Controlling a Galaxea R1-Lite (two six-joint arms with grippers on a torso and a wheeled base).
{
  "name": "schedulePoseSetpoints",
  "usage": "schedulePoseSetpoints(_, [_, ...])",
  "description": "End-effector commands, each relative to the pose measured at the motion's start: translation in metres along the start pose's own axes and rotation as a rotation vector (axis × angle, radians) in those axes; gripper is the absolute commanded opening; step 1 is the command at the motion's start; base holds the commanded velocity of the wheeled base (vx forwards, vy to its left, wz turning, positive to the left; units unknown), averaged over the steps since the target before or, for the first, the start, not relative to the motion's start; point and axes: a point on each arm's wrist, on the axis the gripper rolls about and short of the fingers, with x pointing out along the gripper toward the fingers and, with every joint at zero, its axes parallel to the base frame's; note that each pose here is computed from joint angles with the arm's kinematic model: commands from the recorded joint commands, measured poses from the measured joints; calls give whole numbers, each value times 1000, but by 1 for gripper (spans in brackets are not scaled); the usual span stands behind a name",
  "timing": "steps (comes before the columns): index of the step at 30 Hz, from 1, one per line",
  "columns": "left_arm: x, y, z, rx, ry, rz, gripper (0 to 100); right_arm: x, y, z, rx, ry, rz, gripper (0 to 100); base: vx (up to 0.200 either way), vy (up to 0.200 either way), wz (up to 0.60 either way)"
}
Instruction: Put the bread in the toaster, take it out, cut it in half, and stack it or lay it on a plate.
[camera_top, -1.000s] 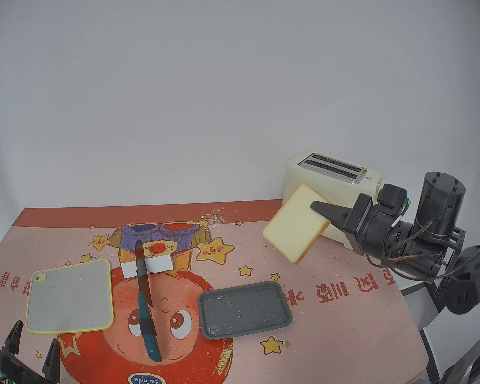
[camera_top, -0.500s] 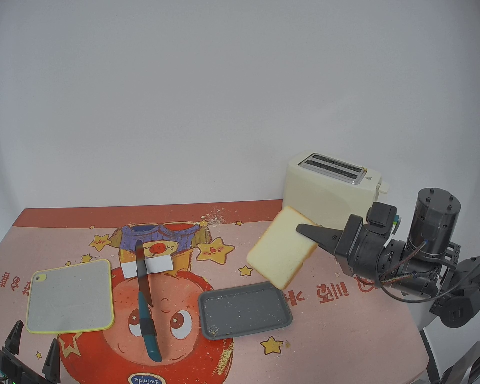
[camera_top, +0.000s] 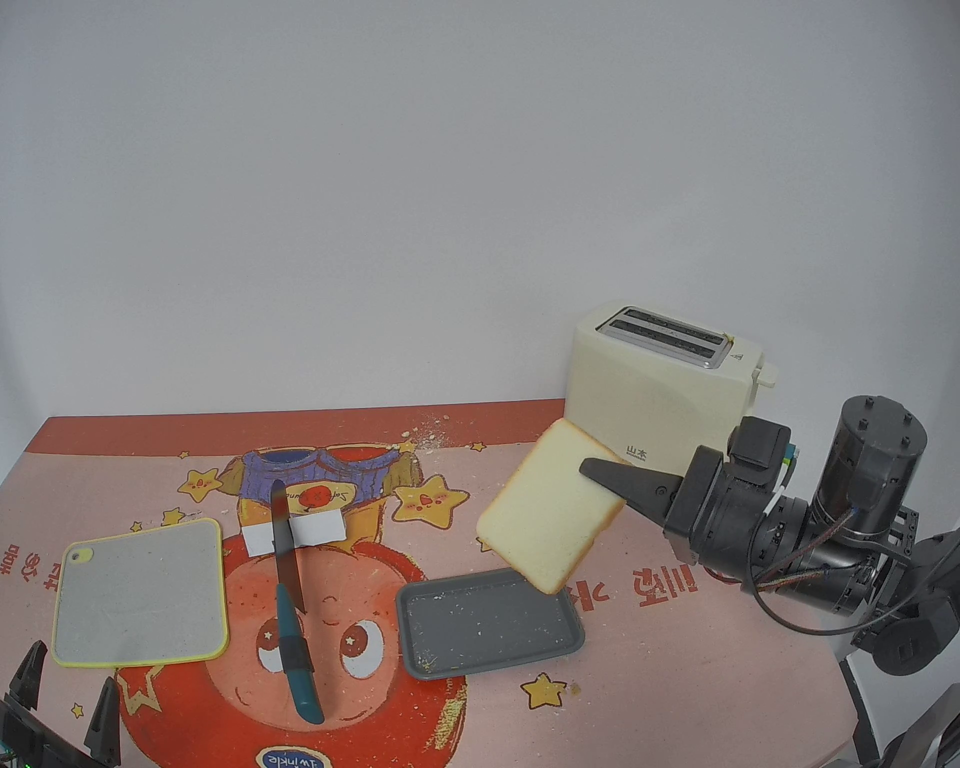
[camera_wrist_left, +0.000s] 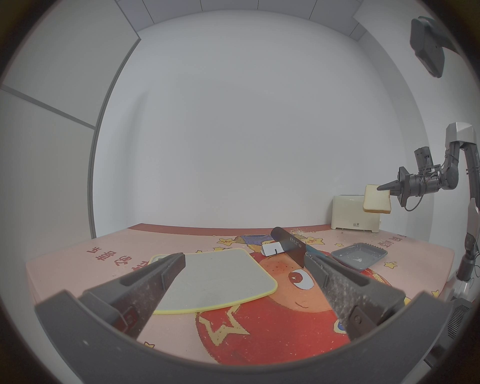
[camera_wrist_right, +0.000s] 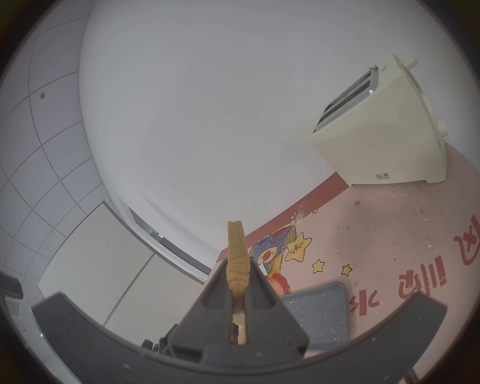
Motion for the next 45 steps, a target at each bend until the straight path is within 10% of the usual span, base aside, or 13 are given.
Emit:
schedulePoseSetpoints(1, [0, 0, -5, -1, 5, 1, 100, 1, 0, 0, 1, 1, 4, 0, 0, 0, 0])
schedulePoseSetpoints(25, [1, 0, -5, 1, 9, -1, 100, 2, -1, 3, 0, -12, -1, 0, -75, 0, 0])
schedulePoseSetpoints(45, [1, 0, -5, 1, 9, -2, 100, 0, 1, 1, -8, -35, 41, 0, 0, 200, 0])
